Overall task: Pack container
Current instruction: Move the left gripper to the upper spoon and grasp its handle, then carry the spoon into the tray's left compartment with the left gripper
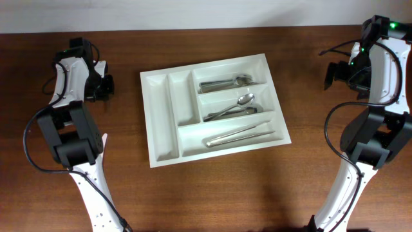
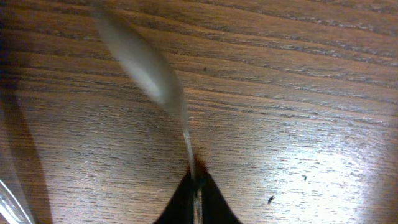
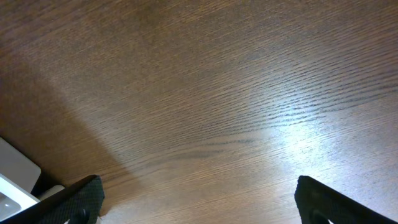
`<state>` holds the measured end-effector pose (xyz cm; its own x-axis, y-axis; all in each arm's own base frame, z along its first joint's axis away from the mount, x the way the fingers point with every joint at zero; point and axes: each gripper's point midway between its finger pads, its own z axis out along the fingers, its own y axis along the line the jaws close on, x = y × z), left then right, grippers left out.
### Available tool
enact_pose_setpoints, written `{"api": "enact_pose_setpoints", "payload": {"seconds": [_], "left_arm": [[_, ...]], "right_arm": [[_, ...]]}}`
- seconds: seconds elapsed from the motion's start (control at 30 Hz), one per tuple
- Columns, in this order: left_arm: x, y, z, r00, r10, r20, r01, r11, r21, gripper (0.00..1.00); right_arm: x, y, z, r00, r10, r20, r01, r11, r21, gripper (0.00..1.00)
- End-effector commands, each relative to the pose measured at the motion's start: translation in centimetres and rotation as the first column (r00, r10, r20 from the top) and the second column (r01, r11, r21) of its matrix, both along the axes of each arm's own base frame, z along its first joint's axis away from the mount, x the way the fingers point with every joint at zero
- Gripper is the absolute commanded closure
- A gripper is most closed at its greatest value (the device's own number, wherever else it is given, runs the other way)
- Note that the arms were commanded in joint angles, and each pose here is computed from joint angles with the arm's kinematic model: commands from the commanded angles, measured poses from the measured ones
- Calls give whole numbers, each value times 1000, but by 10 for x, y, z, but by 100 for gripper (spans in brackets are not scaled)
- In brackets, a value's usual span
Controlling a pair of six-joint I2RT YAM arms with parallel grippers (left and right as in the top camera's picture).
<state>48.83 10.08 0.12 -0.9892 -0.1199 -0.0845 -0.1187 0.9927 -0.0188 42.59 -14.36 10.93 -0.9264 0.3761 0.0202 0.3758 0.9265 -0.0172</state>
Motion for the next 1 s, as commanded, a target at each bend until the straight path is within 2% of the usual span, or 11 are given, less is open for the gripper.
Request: {"api": "enact_pose_setpoints", "payload": {"seconds": [0.0, 0.2, 0.33, 0.53, 0.77, 0.87, 0.97], "left_arm": [[-1, 2, -11, 1000, 6, -15, -7, 1000, -8, 98], [-2, 0, -7, 1000, 6, -20, -6, 1000, -16, 98], [0, -9, 5, 1000, 2, -15, -3, 998, -69, 98], [-4, -40, 52, 1000, 6, -25, -12, 975, -222, 98], [-18, -72, 118, 998, 23, -53, -35, 971, -235, 98], [-12, -106, 141, 1000, -18, 11, 21, 958, -286, 98], [-15, -133, 155, 999, -39, 29, 46, 964, -263, 98]], "right_arm": [[1, 3, 1, 1000, 12, 4, -12, 1000, 8, 1], [1, 4, 1, 1000, 12, 4, -12, 1000, 8, 1], [1, 3, 1, 1000, 12, 4, -12, 1000, 8, 1], [1, 3, 1, 1000, 12, 4, -12, 1000, 8, 2], [1, 3, 1, 1000, 12, 4, -12, 1000, 8, 1], [1, 3, 1, 1000, 12, 4, -12, 1000, 8, 1], [1, 3, 1, 1000, 12, 4, -12, 1000, 8, 1]]}}
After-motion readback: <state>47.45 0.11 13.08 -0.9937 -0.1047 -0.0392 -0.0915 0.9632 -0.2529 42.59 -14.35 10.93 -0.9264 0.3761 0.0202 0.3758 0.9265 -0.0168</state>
